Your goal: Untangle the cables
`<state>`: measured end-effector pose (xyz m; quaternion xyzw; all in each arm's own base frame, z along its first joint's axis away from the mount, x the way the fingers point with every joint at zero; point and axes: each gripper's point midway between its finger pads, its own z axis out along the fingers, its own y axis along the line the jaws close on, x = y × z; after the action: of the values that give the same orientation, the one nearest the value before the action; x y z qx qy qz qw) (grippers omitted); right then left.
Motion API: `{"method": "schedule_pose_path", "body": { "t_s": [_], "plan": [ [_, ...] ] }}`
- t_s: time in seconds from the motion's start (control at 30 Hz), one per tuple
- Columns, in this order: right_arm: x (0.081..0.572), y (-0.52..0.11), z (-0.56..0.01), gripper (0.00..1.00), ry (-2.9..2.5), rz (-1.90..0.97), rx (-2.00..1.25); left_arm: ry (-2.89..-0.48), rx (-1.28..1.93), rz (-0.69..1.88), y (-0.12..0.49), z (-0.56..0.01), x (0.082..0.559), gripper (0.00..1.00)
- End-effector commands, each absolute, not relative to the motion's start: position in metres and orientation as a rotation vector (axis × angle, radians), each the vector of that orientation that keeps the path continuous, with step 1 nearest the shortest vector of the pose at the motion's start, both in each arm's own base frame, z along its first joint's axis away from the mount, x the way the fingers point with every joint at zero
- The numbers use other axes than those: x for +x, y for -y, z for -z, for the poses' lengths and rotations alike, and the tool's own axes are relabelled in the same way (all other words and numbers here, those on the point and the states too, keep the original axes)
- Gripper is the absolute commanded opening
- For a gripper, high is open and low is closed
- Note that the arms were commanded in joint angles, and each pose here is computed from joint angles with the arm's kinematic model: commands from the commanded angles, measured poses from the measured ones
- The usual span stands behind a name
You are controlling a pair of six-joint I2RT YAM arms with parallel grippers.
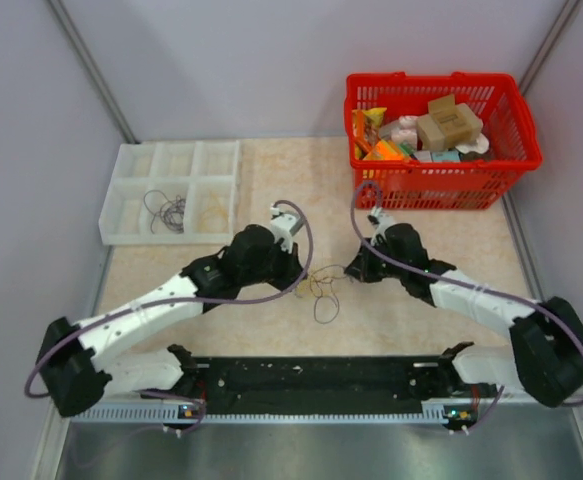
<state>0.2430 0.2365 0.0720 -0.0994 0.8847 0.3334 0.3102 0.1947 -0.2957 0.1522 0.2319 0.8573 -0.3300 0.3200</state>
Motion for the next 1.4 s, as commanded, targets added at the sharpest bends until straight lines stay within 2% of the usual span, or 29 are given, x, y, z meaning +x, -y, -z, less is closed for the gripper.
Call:
{"method": "schedule_pose_path", "body": {
  "t_s": [0.0, 0.17, 0.37, 0.67, 0.9, 1.0, 1.13, 1.37],
  "plan": [
    [0.288, -0.168, -0.117, 0.00, -2.238, -0.568, 0.097, -2.006, 0.357, 0.621, 0.235, -0.241, 0.225, 0.00],
    [0.297, -0.102, -0.127, 0.00, -2.185, -0.371, 0.339, -1.718, 0.155, 0.519, 0.168, -0.336, 0.223, 0.00],
    [0.299, -0.060, -0.146, 0.00, -2.091, -0.296, 0.517, -1.572, 0.075, 0.367, 0.108, -0.414, 0.212, 0.00],
    [0.300, -0.002, -0.144, 0.00, -2.055, -0.207, 0.701, -1.491, 0.003, 0.081, 0.051, -0.487, 0.213, 0.00],
    [0.297, 0.033, -0.139, 0.00, -2.011, -0.224, 0.840, -1.450, -0.050, -0.062, 0.016, -0.502, 0.204, 0.00],
    [0.307, 0.015, -0.144, 0.00, -2.016, -0.362, 0.719, -1.402, -0.045, 0.001, 0.013, -0.510, 0.195, 0.00],
    [0.311, -0.034, -0.156, 0.00, -2.025, -0.593, 0.484, -1.389, 0.051, 0.154, 0.044, -0.514, 0.194, 0.00],
    [0.286, -0.107, -0.188, 0.00, -2.020, -0.852, 0.121, -1.510, 0.161, 0.234, 0.110, -0.507, 0.231, 0.00]
  ]
}}
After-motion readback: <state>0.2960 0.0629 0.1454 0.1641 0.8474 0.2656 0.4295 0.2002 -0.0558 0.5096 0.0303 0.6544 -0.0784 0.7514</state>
